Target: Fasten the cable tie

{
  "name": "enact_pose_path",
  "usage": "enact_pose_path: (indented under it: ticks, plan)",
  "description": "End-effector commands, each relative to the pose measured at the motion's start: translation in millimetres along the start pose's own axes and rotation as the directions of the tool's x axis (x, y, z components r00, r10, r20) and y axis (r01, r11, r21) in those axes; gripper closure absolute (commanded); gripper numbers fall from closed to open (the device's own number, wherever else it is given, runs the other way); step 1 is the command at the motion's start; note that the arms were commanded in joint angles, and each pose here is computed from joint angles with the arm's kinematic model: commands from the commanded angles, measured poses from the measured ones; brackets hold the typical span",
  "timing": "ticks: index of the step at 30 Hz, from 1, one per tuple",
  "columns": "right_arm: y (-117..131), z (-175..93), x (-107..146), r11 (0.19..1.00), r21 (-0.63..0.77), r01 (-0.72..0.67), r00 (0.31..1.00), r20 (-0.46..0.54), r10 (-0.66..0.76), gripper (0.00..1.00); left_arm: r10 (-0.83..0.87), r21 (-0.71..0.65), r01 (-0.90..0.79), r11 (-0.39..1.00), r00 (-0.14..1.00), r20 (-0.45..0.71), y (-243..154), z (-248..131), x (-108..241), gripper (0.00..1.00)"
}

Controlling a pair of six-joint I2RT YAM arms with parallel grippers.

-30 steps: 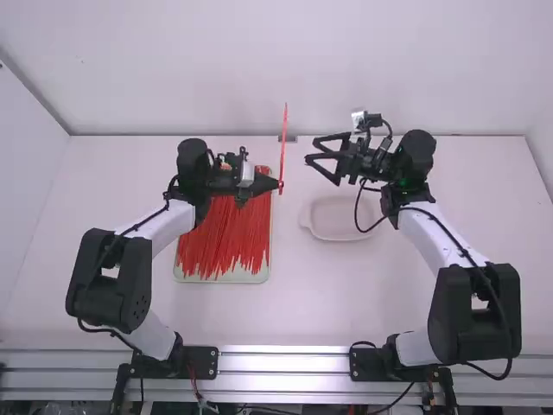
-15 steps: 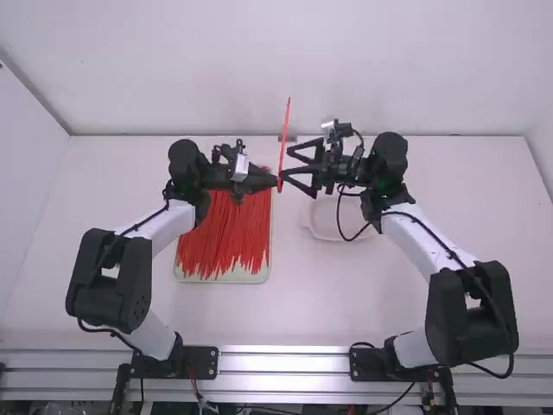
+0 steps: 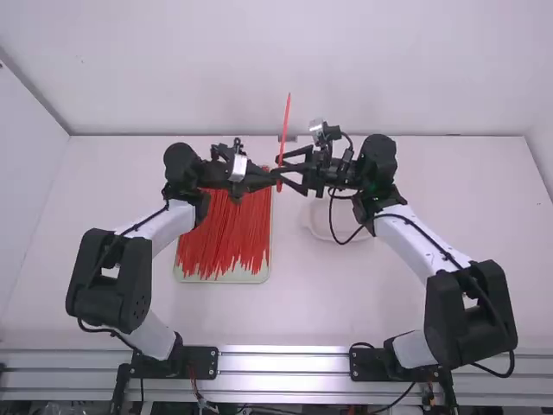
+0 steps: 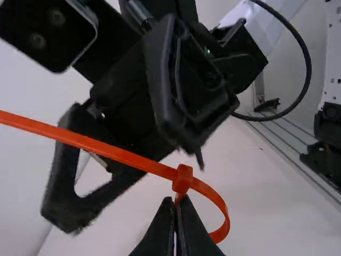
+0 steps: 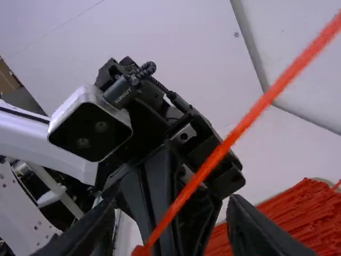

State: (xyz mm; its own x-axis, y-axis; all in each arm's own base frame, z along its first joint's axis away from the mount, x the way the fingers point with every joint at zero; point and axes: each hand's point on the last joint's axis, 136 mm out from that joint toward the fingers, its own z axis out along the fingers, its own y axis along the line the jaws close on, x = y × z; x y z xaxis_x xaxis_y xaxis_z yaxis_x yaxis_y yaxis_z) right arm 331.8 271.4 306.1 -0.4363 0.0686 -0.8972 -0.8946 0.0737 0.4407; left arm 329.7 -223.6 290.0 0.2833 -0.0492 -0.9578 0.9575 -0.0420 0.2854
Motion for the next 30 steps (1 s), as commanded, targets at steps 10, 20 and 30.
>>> enact_pose_path:
  ticks: [10, 20, 30]
  plan:
    - [9, 0, -14, 0.999, -0.012, 0.038, 0.999, 0.013, -0.038, 1.00, -0.027, 0.009, 0.027, 1.000, 1.000, -0.002, 1, 0, -2, 0.98]
    - [9, 0, -13, 0.999, -0.012, 0.051, 0.999, 0.010, -0.051, 1.00, -0.040, 0.006, 0.040, 0.999, 0.999, -0.002, 1, 0, -2, 0.50]
    - [-18, -31, -22, 0.994, 0.084, 0.064, 0.997, 0.037, -0.068, 1.00, -0.118, -0.010, 0.118, 0.993, 0.993, -0.016, 16, -5, -5, 0.01]
